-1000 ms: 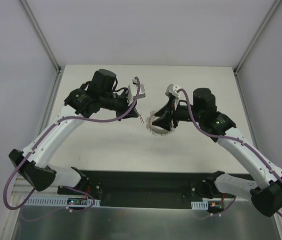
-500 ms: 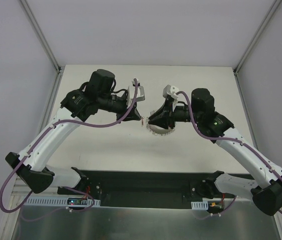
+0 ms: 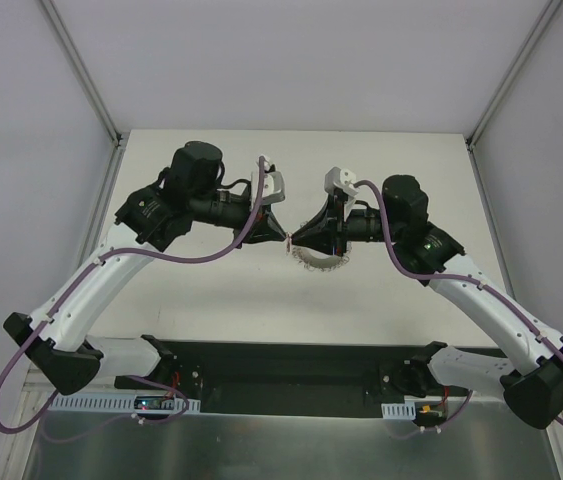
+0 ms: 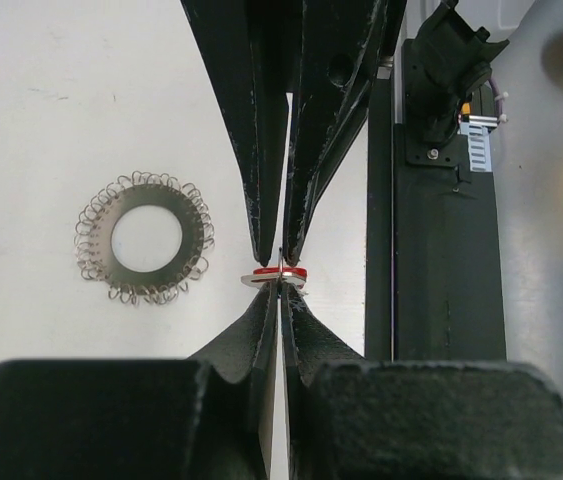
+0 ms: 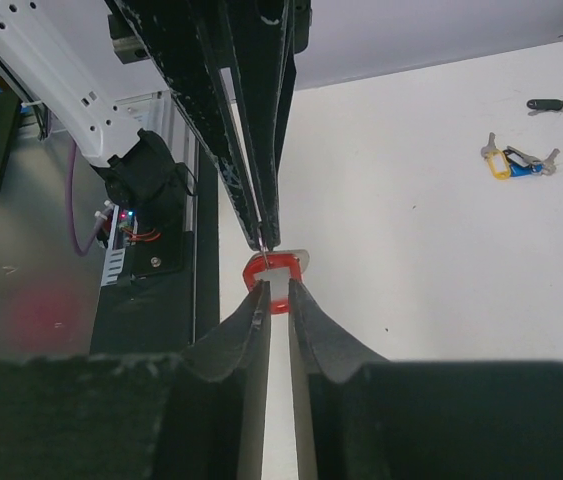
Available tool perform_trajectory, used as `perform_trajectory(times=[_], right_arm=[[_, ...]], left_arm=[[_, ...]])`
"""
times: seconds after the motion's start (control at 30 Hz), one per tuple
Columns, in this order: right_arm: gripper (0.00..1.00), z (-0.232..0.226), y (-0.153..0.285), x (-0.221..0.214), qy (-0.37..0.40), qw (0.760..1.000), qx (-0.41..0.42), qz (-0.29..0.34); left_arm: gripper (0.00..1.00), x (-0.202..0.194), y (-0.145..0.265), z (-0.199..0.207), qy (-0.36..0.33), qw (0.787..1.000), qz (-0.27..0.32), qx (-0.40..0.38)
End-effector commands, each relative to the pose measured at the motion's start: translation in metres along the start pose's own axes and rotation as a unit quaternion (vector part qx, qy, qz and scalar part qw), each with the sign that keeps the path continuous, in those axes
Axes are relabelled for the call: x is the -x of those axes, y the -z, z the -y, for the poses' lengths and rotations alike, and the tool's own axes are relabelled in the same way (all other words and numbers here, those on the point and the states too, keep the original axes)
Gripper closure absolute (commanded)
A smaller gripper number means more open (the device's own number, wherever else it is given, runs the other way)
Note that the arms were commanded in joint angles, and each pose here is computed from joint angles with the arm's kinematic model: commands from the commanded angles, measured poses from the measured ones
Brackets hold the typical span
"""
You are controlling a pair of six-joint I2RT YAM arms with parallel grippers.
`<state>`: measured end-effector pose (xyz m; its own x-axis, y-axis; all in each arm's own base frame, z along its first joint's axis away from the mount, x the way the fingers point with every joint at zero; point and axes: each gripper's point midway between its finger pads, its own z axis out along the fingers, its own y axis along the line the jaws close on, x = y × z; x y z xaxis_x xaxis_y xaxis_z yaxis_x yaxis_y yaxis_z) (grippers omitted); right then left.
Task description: Put the keys on the keyring
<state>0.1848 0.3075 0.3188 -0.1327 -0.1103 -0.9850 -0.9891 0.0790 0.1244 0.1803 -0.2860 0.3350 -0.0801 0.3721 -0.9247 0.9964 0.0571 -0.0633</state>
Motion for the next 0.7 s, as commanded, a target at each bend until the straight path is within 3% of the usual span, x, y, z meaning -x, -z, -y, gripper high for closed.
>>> perform_trajectory(times=[0.0, 0.33, 0.47, 0.67], right_arm=[[0.86, -0.013, 0.002, 0.029, 0.04, 0.998, 0.025, 0.037], [0.91, -0.022, 0.005, 0.033, 0.042, 0.998, 0.033, 0.042], [0.99, -0.023, 0.004, 0.032, 0.038, 0.998, 0.035, 0.041], [0.99, -0.025, 0.004, 0.032, 0.036, 0.998, 0.038, 0.039]], left_arm=[[1.0, 0.016, 0.002, 0.01, -0.018, 0.999, 0.039, -0.017], [1.0, 0.01, -0.003, 0.01, -0.006, 0.999, 0.042, -0.016], [1.0, 0.012, -0.003, 0.011, -0.005, 0.999, 0.051, -0.018], [1.0, 0.009, -0.004, 0.011, -0.002, 0.998, 0.055, -0.016]])
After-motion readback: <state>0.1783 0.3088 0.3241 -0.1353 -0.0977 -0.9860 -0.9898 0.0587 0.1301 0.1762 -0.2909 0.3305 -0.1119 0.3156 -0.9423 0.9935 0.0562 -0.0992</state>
